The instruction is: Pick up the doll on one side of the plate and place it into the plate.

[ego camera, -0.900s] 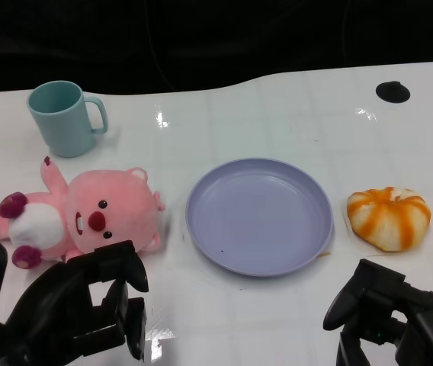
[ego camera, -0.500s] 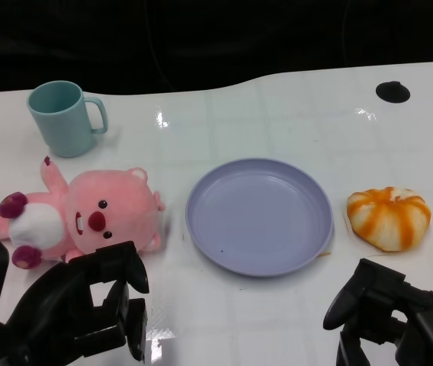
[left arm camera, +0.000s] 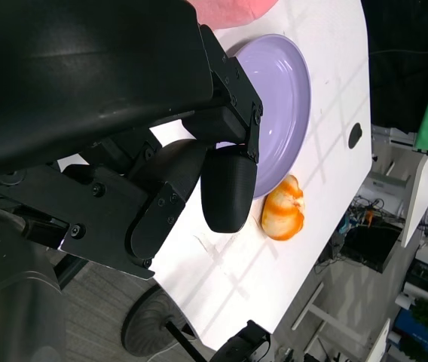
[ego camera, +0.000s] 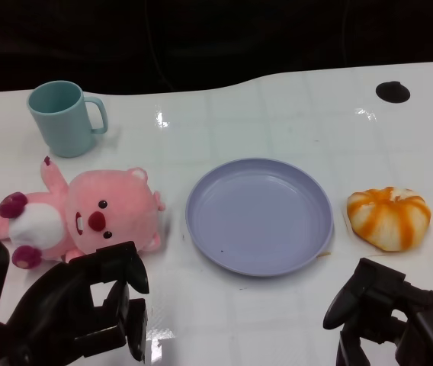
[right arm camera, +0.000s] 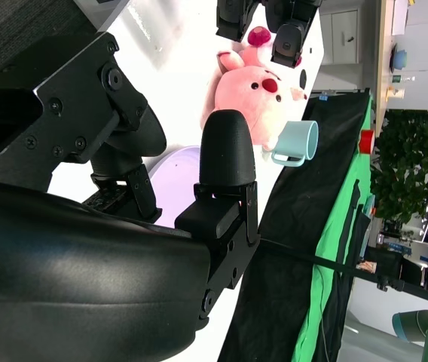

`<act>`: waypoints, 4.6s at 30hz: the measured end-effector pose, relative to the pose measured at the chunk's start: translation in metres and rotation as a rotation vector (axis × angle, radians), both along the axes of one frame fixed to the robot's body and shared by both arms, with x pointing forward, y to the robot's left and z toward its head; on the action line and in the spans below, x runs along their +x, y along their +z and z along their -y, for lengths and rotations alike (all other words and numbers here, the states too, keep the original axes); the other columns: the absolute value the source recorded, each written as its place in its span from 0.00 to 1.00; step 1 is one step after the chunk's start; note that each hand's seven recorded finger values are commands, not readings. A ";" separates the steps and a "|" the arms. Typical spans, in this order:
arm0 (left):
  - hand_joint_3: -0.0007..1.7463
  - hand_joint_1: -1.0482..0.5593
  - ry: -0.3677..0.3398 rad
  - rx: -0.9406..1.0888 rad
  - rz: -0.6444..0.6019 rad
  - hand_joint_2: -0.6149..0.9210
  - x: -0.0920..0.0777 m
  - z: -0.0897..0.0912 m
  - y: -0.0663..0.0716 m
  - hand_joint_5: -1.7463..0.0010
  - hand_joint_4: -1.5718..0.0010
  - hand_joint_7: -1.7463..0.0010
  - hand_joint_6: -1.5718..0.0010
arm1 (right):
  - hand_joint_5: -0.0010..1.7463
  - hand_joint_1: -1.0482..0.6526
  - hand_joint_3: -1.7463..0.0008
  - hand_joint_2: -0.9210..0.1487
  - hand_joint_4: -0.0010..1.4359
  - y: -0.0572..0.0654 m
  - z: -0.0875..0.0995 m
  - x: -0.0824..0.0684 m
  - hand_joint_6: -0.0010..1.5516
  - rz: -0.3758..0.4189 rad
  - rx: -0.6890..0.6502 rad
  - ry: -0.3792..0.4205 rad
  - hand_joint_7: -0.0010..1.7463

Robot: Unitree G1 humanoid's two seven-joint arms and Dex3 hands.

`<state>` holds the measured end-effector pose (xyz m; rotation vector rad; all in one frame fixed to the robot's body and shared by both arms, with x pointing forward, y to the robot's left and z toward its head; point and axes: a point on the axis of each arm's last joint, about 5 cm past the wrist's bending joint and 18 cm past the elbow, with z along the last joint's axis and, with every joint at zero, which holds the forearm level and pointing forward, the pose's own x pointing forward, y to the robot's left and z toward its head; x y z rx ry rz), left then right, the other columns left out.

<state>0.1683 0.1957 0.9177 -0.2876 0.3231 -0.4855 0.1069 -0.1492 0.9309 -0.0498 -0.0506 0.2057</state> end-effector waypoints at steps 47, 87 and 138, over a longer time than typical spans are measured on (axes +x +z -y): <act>0.02 0.24 0.191 1.017 0.831 0.99 0.000 -0.020 0.037 1.00 1.00 1.00 0.97 | 1.00 0.67 0.20 0.47 0.50 0.001 -0.004 0.000 0.39 0.008 0.007 0.010 0.88; 0.00 0.20 -0.211 1.667 0.475 0.99 0.079 -0.029 0.024 0.96 0.95 1.00 0.89 | 1.00 0.67 0.21 0.46 0.50 0.005 -0.004 -0.002 0.40 0.010 0.008 -0.002 0.88; 0.57 0.55 0.152 1.469 0.629 0.75 0.104 -0.034 -0.045 0.00 0.41 0.00 0.55 | 1.00 0.66 0.21 0.47 0.50 0.004 -0.005 -0.001 0.40 -0.004 0.007 0.001 0.88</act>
